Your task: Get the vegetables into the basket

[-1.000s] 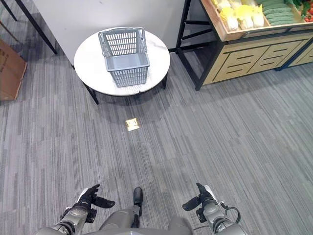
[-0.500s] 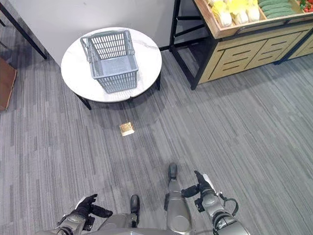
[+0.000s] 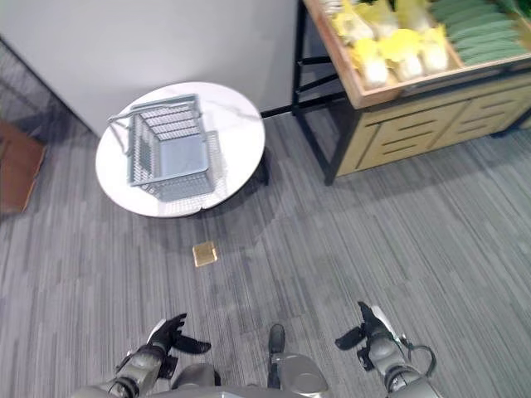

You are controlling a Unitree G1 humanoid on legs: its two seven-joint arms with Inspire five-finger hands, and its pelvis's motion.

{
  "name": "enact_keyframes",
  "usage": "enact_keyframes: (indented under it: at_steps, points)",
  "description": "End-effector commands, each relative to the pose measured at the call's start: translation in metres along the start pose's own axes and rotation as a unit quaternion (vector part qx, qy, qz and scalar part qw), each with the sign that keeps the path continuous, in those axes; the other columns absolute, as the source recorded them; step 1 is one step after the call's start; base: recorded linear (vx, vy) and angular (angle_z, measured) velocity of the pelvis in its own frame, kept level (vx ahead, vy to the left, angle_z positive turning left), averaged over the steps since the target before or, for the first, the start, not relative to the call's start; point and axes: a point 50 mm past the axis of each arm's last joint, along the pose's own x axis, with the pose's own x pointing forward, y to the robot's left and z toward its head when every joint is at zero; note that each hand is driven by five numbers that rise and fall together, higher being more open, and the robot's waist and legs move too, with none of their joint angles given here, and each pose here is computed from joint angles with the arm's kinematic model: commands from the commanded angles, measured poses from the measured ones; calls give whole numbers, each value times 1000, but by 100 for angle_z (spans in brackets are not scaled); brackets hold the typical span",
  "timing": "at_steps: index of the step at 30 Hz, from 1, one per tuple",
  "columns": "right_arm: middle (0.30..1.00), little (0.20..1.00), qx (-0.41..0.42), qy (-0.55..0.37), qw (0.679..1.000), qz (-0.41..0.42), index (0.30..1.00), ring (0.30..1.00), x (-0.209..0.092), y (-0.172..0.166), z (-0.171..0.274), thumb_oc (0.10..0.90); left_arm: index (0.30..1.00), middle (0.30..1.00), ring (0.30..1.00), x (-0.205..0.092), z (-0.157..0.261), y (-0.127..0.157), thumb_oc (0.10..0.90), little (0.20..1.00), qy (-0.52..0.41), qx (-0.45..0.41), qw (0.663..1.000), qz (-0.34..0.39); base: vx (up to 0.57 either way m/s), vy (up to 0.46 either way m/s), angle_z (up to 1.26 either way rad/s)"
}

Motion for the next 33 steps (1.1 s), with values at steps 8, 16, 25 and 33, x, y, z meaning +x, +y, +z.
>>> enact_keyframes:
  at_steps: [8,16,25,33]
  points:
    - [1000,1000,4,4,1000,-19,1000,1000,-1,-6,-6,900,1000,1000,1000,-5,-21,18,900,1000,24,28,999,25,244,189,-35]
    - [1000,1000,8,-13,1000,15,1000,1000,0,13,9,900,1000,1000,1000,-2,-11,43,900,1000,11,49,997,51,136,250,-14]
    - [1000,1000,5,-35,999,24,1000,1000,0,20,22,900,1000,1000,1000,-4,-18,52,900,1000,26,59,996,57,59,147,-4]
    - [1000,1000,-6,-55,998,32,1000,1000,-1,25,31,900,1000,1000,1000,-5,-22,48,900,1000,34,61,996,49,131,37,-3]
